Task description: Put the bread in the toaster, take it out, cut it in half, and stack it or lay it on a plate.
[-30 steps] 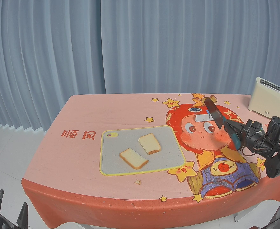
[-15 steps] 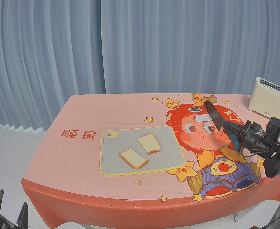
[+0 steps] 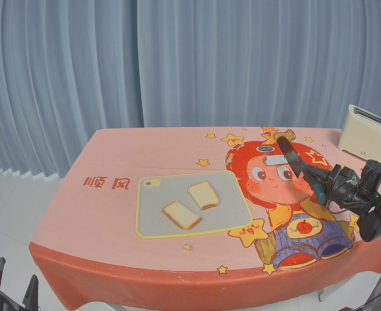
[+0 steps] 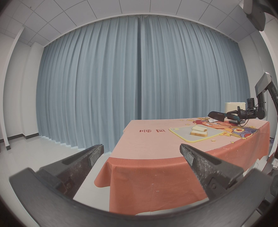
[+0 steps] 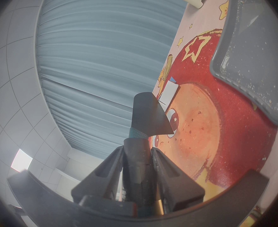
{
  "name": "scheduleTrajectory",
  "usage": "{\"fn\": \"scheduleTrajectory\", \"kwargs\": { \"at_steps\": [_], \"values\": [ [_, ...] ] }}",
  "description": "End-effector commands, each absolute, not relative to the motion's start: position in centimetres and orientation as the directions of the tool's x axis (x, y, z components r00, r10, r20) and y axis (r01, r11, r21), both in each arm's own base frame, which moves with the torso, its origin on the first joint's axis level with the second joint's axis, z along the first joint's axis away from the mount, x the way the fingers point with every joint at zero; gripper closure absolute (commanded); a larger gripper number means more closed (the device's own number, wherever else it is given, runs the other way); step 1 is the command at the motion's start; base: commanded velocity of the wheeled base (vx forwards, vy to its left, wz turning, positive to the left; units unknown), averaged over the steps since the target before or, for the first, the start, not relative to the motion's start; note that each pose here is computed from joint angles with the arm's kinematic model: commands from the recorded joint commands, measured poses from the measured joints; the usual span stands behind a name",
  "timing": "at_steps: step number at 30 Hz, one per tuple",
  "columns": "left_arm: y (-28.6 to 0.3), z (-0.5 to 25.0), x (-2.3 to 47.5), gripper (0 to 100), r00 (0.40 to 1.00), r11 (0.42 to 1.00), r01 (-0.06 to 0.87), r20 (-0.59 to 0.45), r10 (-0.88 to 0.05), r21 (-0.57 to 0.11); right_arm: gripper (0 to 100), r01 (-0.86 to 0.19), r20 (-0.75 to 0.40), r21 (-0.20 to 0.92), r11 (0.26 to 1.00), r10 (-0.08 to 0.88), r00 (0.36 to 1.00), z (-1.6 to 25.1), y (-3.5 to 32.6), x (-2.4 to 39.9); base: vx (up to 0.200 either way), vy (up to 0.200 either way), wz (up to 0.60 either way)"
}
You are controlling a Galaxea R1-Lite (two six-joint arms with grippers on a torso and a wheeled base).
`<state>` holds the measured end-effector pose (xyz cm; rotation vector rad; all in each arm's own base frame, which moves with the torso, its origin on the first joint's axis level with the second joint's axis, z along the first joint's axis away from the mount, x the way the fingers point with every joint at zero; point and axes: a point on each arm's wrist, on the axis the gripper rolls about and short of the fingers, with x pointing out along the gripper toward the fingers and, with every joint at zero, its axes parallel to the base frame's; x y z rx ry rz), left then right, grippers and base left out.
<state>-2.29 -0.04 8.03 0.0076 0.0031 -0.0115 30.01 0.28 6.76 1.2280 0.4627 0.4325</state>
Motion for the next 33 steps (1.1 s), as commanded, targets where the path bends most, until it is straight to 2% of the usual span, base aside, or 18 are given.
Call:
{"fn": "scheduleTrajectory", "kwargs": {
  "at_steps": [1,33],
  "values": [
    [-0.05,7.5,-2.28,0,1.0,1.0,0.011,-0.005,-0.011,0.008,100,-0.077,-0.093,0.957,0.28,0.546,0.833,7.0,0.19,30.05,0.0,0.0,0.0],
    [-0.05,7.5,-2.28,0,1.0,1.0,0.011,-0.005,-0.011,0.008,100,-0.091,-0.074,0.958,0.272,0.54,0.838,7.64,-0.03,29.94,0.0,0.0,0.0]
  ]
}}
